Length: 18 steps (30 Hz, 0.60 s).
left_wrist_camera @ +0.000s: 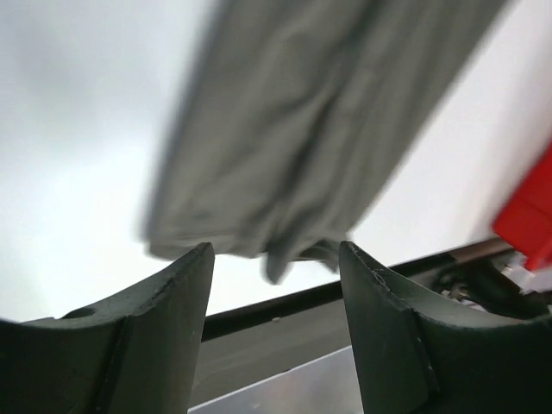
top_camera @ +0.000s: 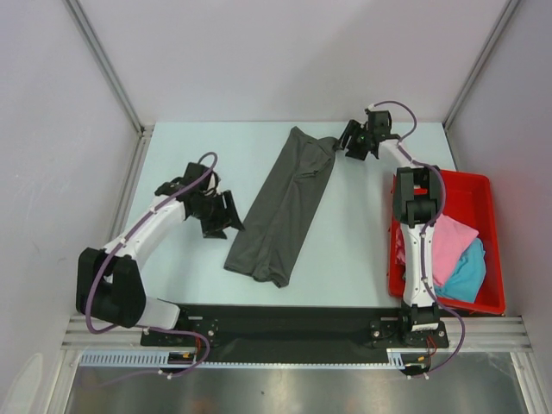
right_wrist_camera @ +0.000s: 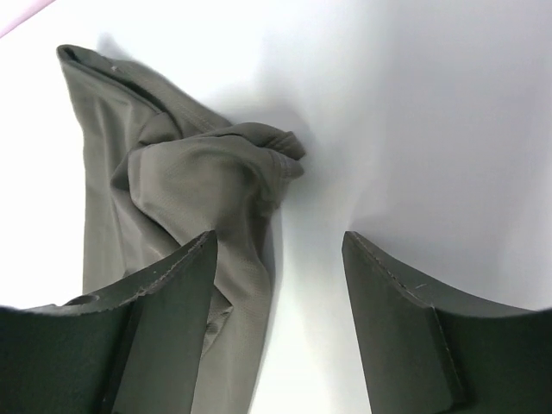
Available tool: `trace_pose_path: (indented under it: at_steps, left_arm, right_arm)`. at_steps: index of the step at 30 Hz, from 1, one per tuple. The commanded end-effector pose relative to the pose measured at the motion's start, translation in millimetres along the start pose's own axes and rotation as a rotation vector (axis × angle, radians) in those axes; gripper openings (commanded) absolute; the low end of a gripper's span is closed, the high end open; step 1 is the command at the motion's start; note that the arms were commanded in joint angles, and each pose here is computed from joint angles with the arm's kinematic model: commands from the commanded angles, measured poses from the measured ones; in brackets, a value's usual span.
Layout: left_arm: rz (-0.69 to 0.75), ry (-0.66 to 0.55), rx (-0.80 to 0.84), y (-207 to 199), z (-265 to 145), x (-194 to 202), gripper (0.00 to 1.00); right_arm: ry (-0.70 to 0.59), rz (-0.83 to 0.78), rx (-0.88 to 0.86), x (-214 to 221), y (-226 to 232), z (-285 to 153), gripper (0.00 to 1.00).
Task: Fold and stack the t-shirts
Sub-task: Fold the tshirt
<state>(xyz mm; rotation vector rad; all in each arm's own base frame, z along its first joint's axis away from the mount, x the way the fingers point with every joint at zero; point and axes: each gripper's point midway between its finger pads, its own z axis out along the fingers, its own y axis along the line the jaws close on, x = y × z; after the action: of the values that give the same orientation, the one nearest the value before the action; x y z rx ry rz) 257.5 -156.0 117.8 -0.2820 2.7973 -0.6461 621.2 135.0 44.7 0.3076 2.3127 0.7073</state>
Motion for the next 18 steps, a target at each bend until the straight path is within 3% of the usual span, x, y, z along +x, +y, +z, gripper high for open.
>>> trace_pose_path:
  at_steps: [1, 9, 12, 14, 15, 16, 18]
  left_arm:
    - [-0.037, 0.062, -0.088, 45.3, 1.0, 21.9, 0.65]
    - [-0.187, 0.085, -0.129, 83.3, 12.4, 43.4, 0.69]
    - [-0.204, 0.093, -0.120, 86.6, 15.8, 42.0, 0.71]
    - [-0.206, 0.106, -0.112, 86.5, 20.0, 43.0, 0.72]
    - [-0.213, 0.124, -0.107, 86.9, 23.6, 45.7, 0.72]
    - [-0.212, 0.126, -0.096, 85.2, 25.0, 44.9, 0.72]
    - [-0.221, 0.131, -0.068, 83.2, 31.1, 46.6, 0.72]
  right_arm:
    - [-0.020, -0.024, -0.092, -5.7, 28.0, -5.9, 0.65]
    - [-0.044, 0.061, -0.135, 1.0, 23.3, 17.9, 0.61]
    - [-0.079, 0.088, -0.143, -4.1, 20.2, 27.0, 0.52]
    - [-0.085, 0.108, -0.155, -5.6, 20.4, 33.0, 0.34]
    - [-0.088, 0.106, -0.176, -8.8, 23.7, 39.1, 0.16]
    - [-0.080, 0.111, -0.189, -7.5, 22.7, 44.1, 0.08]
    - [-0.114, 0.103, -0.234, -20.3, 28.8, 55.5, 0.05]
